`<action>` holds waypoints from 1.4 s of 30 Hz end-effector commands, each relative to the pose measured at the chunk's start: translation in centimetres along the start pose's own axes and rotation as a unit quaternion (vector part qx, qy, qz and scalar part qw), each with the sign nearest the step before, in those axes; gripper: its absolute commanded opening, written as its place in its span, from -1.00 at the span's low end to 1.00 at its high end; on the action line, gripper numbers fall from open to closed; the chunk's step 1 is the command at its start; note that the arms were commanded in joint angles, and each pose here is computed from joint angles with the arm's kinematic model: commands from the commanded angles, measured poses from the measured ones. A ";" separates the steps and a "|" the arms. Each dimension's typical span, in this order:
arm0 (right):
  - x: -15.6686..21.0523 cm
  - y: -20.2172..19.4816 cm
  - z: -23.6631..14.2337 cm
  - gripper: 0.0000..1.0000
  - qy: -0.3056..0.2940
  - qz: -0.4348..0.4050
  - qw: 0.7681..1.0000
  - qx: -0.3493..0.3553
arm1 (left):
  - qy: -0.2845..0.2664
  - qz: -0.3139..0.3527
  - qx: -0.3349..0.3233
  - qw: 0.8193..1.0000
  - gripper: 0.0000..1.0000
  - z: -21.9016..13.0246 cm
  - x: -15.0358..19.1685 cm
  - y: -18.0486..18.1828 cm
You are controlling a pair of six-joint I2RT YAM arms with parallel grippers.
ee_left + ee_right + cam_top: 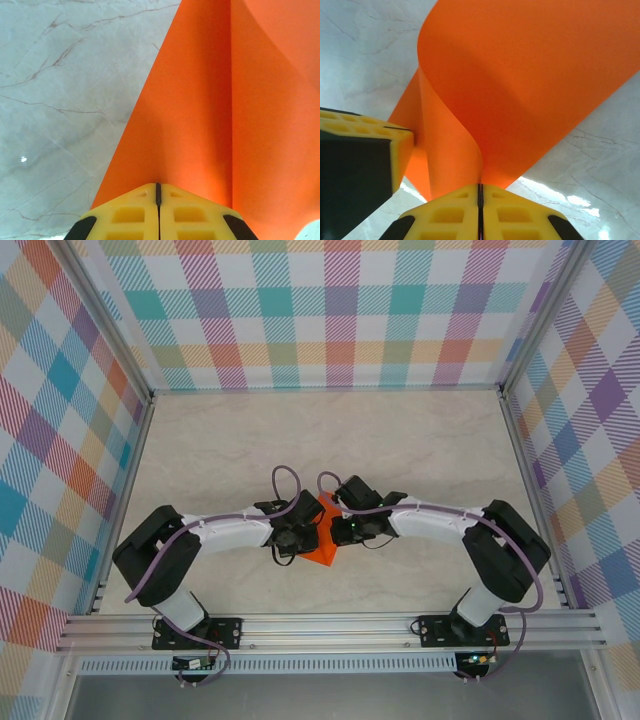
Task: Fold a paper plane with a square sheet of paper (pick it up from the middle)
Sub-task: Fold the triangle a second time at the center of the table.
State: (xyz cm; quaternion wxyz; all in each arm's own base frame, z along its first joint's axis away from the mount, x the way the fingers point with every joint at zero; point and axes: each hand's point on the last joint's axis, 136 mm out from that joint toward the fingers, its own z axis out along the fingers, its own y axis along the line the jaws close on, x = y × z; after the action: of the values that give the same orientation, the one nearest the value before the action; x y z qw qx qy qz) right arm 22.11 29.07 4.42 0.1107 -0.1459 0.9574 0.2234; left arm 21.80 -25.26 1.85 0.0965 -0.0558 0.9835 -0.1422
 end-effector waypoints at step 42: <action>-1.4 -1.1 1.5 -0.82 0.009 -0.020 0.999 0.049 | 0.015 -0.002 -0.018 1.000 -0.84 0.3 0.9 1.2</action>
State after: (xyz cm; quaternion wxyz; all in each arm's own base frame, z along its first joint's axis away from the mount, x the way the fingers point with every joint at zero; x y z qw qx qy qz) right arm 23.43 28.81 2.66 0.1100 -0.1514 0.9664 0.1764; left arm 21.79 -25.29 1.82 0.0964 -0.0562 0.9833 -0.1435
